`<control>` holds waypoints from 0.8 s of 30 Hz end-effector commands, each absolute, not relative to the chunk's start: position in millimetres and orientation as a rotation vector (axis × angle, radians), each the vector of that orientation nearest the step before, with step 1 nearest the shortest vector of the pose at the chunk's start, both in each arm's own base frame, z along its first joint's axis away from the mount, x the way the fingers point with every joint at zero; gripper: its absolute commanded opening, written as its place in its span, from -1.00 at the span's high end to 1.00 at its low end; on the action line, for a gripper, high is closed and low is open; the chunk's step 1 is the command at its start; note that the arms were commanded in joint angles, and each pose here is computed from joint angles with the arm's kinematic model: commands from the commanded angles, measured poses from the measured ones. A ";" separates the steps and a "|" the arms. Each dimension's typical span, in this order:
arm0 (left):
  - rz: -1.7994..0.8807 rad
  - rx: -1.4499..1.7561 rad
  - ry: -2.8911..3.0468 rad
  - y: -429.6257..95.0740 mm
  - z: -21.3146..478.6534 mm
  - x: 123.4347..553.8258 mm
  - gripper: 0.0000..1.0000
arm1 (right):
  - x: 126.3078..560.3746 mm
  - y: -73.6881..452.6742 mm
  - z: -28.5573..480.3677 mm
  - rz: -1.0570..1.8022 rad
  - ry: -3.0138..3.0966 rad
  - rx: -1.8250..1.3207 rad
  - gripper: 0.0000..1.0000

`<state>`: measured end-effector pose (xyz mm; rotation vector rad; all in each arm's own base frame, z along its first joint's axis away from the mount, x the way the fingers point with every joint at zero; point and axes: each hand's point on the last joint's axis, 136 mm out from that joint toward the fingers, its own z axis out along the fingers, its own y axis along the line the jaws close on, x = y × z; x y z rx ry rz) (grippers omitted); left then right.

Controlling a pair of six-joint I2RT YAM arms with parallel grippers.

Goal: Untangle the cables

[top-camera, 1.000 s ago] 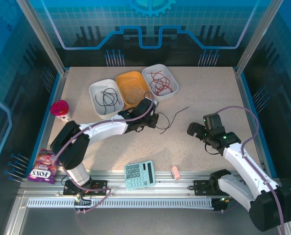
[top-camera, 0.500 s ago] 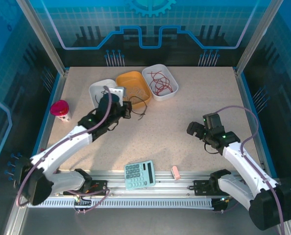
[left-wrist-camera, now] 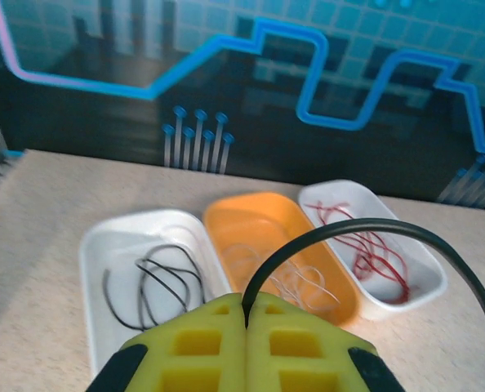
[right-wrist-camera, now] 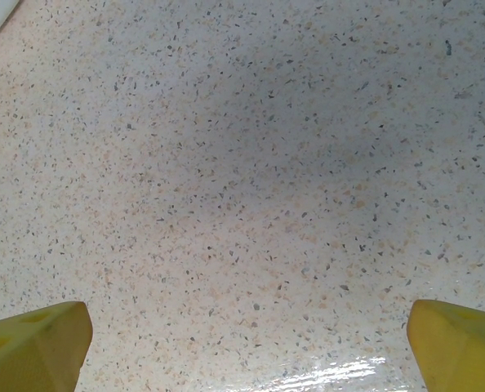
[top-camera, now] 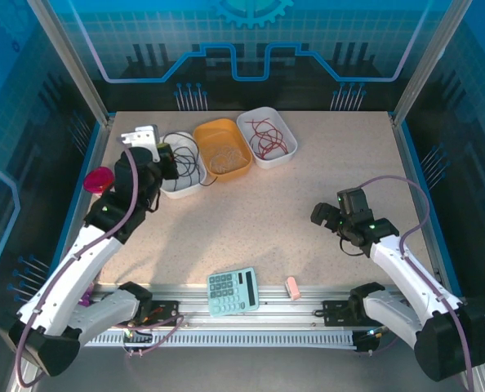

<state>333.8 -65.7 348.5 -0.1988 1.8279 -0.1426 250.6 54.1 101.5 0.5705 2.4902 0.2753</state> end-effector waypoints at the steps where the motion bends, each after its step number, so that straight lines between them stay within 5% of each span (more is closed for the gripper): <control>1: -0.034 -0.228 1.771 -41.2 374.0 340.7 1.00 | 257.0 51.4 109.6 0.284 2.457 0.603 -0.99; 24: 0.074 -0.272 1.661 11.3 442.3 354.2 1.00 | 265.7 58.4 103.0 0.305 2.482 0.609 -0.99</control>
